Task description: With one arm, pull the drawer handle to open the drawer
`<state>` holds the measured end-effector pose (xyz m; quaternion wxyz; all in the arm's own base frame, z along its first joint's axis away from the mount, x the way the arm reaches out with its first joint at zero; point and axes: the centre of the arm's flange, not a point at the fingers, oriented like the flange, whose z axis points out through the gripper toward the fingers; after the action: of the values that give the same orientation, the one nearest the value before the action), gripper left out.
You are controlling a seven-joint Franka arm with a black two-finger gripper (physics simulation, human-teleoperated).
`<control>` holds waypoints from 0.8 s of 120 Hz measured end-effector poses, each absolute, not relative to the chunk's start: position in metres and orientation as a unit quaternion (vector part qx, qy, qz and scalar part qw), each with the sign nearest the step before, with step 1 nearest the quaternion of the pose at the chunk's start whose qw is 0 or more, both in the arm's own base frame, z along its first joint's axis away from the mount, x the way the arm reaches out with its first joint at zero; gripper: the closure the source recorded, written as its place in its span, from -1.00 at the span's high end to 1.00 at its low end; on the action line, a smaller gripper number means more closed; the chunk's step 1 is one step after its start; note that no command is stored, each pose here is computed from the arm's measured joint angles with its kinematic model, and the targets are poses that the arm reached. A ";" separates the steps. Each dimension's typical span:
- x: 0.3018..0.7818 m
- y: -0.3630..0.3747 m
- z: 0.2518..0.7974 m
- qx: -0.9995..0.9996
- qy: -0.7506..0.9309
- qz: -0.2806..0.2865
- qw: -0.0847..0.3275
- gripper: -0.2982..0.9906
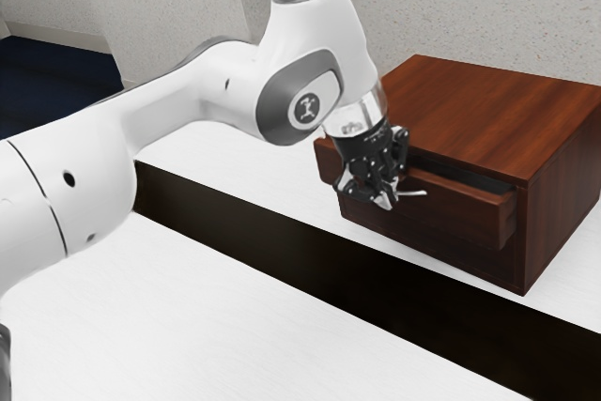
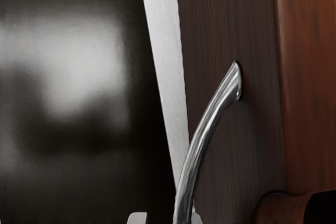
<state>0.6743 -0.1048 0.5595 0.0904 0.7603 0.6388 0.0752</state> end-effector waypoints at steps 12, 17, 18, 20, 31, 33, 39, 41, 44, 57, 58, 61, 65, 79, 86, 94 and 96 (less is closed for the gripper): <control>0.666 -0.103 0.561 0.761 0.639 0.072 0.088 -0.52; 0.663 -0.103 0.560 0.761 0.639 0.070 0.087 -0.52; 0.662 -0.103 0.560 0.761 0.639 0.070 0.087 -0.52; 0.662 -0.103 0.561 0.761 0.639 0.070 0.087 -0.52; 0.653 -0.102 0.560 0.762 0.639 0.066 0.084 -0.52; 0.652 -0.102 0.560 0.762 0.639 0.066 0.084 -0.52; 0.647 -0.101 0.562 0.762 0.639 0.066 0.084 -0.52; 0.646 -0.100 0.562 0.762 0.639 0.066 0.084 -0.52; 0.643 -0.100 0.563 0.762 0.639 0.066 0.084 -0.52; 0.634 -0.098 0.564 0.762 0.640 0.064 0.082 -0.52; 0.633 -0.098 0.564 0.762 0.640 0.064 0.082 -0.52; 0.630 -0.097 0.564 0.762 0.640 0.063 0.081 -0.52; 0.627 -0.097 0.564 0.762 0.640 0.062 0.081 -0.52; 0.616 -0.095 0.565 0.762 0.640 0.059 0.079 -0.51; 0.610 -0.090 0.563 0.760 0.643 0.057 0.076 -0.51; 0.603 -0.090 0.562 0.761 0.642 0.056 0.075 -0.51; 0.602 -0.089 0.562 0.761 0.642 0.056 0.075 -0.51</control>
<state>0.6017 -0.0892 0.5621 0.0749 0.7607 0.6424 0.0558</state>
